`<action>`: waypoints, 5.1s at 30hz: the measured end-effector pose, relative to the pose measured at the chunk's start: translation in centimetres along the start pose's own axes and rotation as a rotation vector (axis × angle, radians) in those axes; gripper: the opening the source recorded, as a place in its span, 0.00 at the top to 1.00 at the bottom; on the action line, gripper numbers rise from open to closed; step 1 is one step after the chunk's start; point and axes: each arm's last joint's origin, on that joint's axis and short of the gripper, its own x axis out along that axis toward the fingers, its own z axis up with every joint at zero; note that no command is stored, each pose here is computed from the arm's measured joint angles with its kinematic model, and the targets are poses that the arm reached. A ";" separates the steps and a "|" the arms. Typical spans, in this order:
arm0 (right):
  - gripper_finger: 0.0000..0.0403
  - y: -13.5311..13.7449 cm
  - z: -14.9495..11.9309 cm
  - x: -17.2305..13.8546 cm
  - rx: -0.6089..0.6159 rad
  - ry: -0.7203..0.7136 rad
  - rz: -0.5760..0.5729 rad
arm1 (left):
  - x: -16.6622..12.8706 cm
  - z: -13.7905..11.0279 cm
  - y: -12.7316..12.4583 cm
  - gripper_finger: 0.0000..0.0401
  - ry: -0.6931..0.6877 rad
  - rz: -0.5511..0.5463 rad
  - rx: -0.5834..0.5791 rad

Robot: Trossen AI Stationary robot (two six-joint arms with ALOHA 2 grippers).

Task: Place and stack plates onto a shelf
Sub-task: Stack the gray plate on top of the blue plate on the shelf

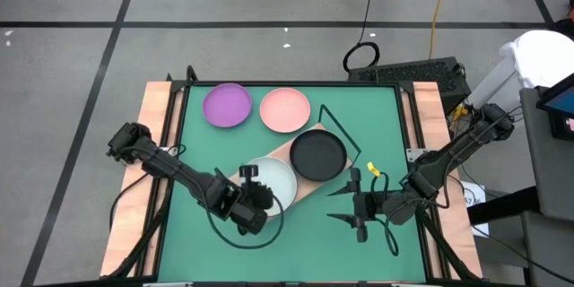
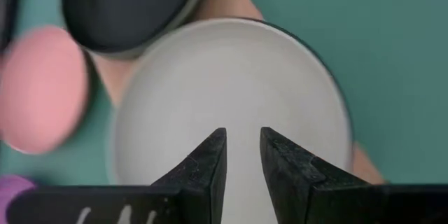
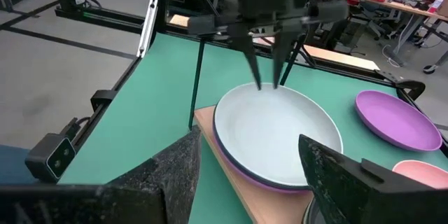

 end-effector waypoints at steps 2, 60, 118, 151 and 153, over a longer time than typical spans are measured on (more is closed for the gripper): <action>0.46 0.0 -0.1 0.0 -0.003 0.005 0.000 | -0.1 0.2 0.5 0.76 -0.018 0.020 0.040; 0.46 -4.1 -6.3 2.7 -0.180 0.183 -0.160 | 5.4 -6.8 13.2 0.76 0.095 -0.149 -0.123; 0.46 -4.1 -6.2 2.7 -0.176 0.182 -0.159 | 5.8 -8.0 14.5 0.99 0.177 -0.047 -0.243; 0.46 -4.1 -6.2 2.7 -0.176 0.182 -0.159 | 4.6 -7.5 13.2 0.99 0.107 -0.124 -0.257; 0.46 -4.1 -6.2 2.7 -0.176 0.182 -0.158 | 4.9 -7.5 13.1 0.99 0.122 -0.124 -0.259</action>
